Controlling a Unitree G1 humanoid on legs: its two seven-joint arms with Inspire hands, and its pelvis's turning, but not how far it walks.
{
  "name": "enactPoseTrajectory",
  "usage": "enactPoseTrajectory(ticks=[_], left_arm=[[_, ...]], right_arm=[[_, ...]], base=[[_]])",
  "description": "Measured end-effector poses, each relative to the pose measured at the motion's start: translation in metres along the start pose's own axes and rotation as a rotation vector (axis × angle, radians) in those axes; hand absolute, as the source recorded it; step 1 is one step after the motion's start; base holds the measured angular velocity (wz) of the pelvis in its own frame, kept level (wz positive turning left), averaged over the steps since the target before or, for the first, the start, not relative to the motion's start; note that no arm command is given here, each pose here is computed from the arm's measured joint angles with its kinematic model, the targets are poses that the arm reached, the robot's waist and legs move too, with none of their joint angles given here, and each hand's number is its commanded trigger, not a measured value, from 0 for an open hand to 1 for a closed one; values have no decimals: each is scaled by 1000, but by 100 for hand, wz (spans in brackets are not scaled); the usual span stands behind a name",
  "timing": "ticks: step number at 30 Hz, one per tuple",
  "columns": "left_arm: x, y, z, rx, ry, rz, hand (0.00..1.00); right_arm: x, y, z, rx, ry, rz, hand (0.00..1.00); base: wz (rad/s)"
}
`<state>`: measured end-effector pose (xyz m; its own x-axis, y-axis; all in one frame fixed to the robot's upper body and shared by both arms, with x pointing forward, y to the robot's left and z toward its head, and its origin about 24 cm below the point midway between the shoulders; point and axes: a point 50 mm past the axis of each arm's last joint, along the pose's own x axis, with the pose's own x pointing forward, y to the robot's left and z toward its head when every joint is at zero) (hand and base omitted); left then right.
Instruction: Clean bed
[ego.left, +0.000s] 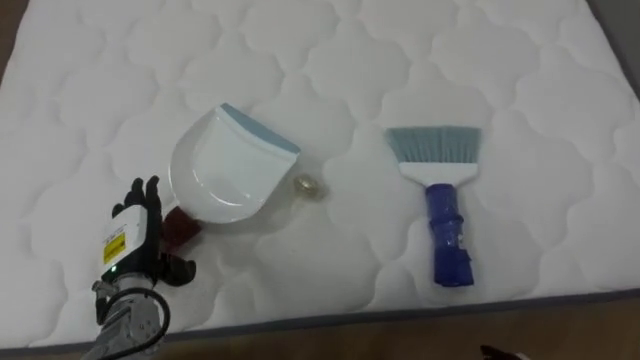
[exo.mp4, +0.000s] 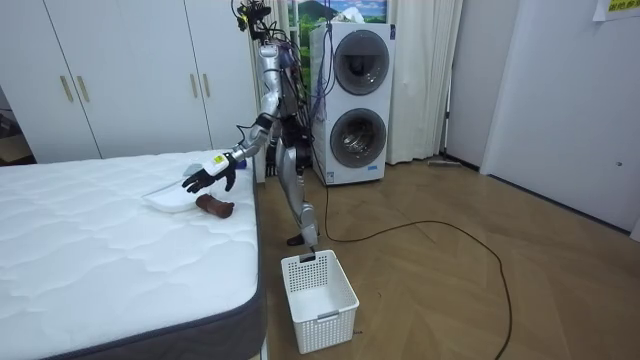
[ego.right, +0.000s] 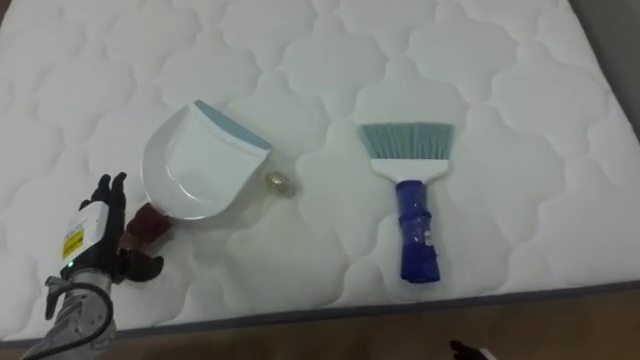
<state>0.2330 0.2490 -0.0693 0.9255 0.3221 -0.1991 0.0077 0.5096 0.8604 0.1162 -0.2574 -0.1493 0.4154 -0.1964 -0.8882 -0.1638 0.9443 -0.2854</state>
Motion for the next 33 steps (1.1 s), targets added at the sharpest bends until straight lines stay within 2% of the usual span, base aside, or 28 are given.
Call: enactPoseTrajectory(ticks=[12,18,33], left_arm=[[10,-2,11,24,-14,-25,0],[11,-7,13,3,20,-43,0],[32,11,35,-37,3,41,0]], right_arm=[[2,0,8,0,-12,0,0],[2,0,13,-22,-16,-24,0],[4,0,26,-51,-57,-58,0]], base=[[-3],[0],[0]])
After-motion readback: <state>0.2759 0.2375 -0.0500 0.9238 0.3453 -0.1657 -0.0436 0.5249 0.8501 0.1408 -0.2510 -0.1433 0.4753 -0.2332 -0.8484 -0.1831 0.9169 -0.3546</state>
